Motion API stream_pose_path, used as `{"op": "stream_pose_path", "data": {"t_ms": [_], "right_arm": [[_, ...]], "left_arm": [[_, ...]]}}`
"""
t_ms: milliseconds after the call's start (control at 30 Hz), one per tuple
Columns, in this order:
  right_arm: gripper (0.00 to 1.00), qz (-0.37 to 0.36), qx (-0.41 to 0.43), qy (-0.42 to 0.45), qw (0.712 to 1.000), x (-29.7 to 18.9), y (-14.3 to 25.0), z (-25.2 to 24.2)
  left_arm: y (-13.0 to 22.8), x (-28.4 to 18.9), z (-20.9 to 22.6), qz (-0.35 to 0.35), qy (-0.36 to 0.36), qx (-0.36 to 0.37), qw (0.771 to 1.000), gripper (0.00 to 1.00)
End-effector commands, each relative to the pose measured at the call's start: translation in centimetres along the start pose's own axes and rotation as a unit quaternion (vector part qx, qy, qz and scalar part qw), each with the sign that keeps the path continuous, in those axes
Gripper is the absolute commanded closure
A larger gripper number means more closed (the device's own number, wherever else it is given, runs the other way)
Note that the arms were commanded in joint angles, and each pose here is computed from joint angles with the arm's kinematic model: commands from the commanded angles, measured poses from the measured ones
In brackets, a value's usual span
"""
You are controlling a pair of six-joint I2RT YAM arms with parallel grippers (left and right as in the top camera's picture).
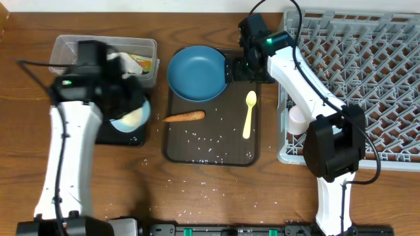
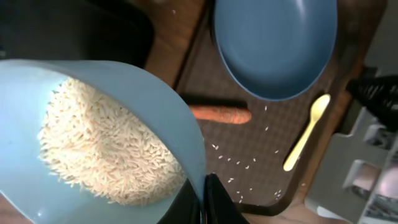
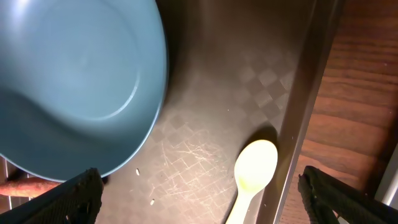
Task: Sort waste into correct bins and load items into the dishwasher rack
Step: 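Tip the rice bowl over the black tray to pour out the rice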
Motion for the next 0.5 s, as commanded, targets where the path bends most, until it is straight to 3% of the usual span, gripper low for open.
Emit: {"op": "stream_pose_path", "data": {"t_ms": [0, 467], "right_arm": [[0.01, -0.016, 0.000, 0.001, 1.000, -1.3, -0.6, -0.6], [0.01, -0.014, 0.000, 0.005, 1.000, -1.3, -0.6, -0.6]], "left_arm": [[-1.2, -0.4, 0.6, 0.027, 0.090, 0.029, 0.995, 0.94], [-5.6, 2.7, 6.3, 0.092, 0.315, -0.078, 0.941, 0.94]]}}
Point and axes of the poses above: each gripper's point midway between its finger pads, its own x axis out along the fingers, its own z axis along the line the jaws close on, y = z × x, the point moved 4 cm from there along -x, back along the fingers, and after that the axes turned 8 degrees about -x, right-handed, at the moved point
